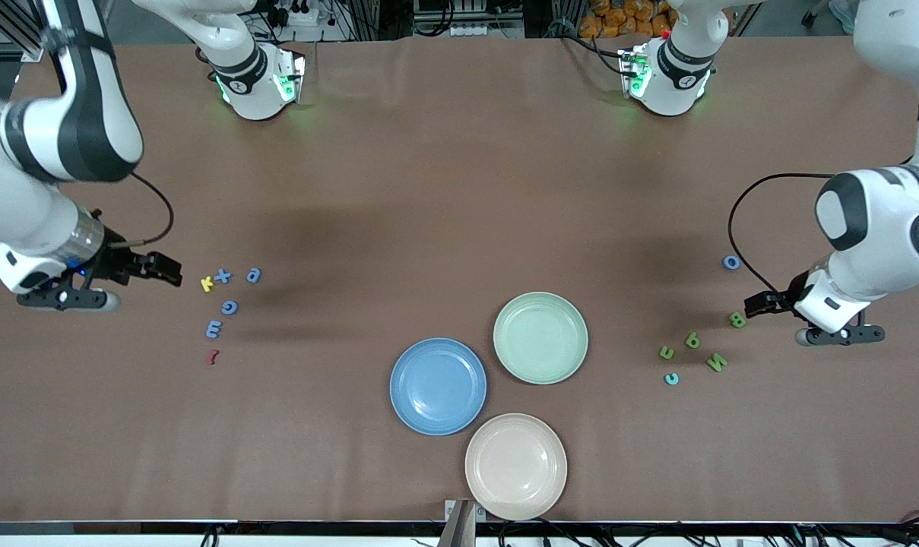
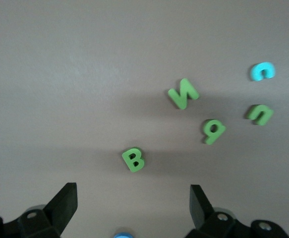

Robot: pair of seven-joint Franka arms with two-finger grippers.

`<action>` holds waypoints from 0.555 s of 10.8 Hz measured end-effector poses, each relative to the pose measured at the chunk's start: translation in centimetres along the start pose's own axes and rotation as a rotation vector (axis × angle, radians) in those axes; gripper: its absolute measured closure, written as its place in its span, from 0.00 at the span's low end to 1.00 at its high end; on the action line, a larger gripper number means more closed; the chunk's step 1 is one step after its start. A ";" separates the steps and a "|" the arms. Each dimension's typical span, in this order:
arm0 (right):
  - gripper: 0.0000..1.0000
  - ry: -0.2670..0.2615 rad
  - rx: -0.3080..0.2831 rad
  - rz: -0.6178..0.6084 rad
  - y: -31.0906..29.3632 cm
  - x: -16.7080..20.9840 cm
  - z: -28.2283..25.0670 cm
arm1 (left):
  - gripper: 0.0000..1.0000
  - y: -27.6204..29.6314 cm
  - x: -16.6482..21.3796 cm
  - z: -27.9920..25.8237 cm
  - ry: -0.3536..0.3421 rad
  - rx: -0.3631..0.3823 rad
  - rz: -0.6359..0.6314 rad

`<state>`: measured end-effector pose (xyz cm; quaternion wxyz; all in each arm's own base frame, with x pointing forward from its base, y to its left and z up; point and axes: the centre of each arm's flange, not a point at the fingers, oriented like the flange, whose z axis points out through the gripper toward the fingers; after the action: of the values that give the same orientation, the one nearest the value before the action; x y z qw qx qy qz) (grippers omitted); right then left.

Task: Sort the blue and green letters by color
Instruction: 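Lower the right gripper to blue 3 while the left gripper nears green B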

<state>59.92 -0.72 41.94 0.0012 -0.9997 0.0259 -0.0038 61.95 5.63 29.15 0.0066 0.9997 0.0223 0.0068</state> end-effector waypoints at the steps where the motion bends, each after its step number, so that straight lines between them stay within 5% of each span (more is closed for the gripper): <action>1: 0.00 0.002 -0.006 0.018 1.5 0.9 2.6 | 0.00 -0.2 -0.2 2.0 -0.012 -0.001 -0.021; 6: 0.00 -0.003 -0.005 0.067 4.6 2.6 10.0 | 0.00 -0.3 0.0 9.8 0.005 -0.006 -0.057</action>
<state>62.34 -5.45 31.99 -0.0012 -0.9982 0.0595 -0.0025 62.07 5.81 19.39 0.0095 0.9986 0.0510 0.0094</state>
